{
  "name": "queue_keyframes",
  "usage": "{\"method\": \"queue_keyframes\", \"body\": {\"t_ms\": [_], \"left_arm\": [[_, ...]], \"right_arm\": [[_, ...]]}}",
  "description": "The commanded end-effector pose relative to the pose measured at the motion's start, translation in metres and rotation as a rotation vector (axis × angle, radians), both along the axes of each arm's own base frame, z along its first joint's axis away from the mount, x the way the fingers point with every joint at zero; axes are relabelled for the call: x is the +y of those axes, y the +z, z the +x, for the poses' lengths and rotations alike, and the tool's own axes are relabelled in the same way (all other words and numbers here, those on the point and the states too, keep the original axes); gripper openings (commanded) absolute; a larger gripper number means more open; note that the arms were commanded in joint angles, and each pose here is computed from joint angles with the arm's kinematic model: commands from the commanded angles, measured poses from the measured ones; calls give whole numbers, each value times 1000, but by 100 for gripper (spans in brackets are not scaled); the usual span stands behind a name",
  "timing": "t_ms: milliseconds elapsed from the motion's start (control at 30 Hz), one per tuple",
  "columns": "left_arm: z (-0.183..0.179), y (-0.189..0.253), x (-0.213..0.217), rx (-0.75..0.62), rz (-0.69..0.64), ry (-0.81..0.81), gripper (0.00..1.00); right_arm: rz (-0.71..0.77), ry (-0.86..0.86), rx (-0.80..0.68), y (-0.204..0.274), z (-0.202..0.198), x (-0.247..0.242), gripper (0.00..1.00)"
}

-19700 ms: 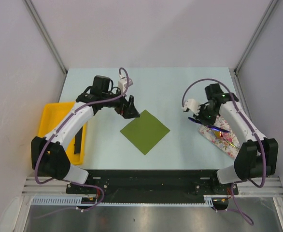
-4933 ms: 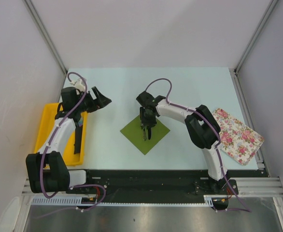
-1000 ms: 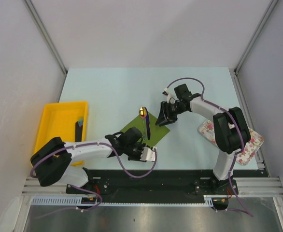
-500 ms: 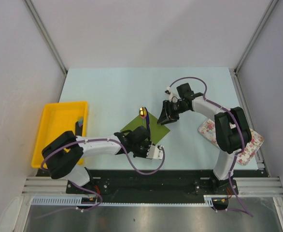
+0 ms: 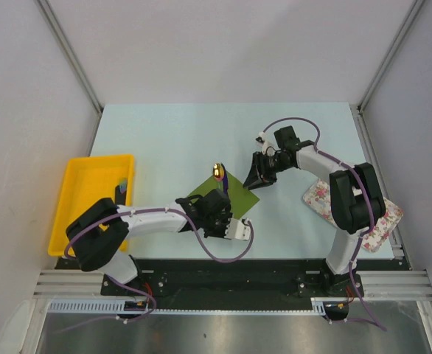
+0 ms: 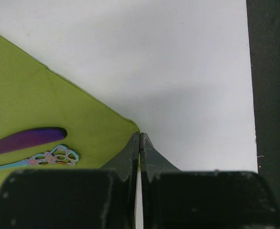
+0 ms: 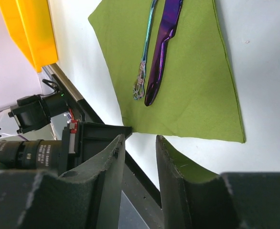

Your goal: Place the utensils on the paper napkin and roll it up

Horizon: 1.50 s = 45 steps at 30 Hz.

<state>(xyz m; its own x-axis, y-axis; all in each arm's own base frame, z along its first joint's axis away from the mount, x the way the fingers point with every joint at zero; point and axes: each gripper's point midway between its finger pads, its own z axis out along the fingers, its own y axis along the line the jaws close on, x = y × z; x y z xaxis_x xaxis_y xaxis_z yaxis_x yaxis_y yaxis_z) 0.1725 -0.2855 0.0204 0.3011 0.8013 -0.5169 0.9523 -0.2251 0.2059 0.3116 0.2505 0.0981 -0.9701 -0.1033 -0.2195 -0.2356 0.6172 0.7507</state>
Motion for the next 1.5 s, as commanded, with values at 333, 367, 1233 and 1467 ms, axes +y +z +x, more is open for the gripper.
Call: {"method": "queue_keyframes", "body": {"t_ms": [333,367,1233,1467], "left_arm": [[59,60,-19,92,-163,143,1],[64,61,-17,96,-165,160,1],[130,39,0,86,-157,394,3],[127,36,-2,99,-162,388,3]], "right_arm": [[33,28,29,7,-8,3,38],[37,33,29,7,-9,4,38],[38,112,159,-40,-40,41,49],[-14,118,170,-60,-39,42,48]]}}
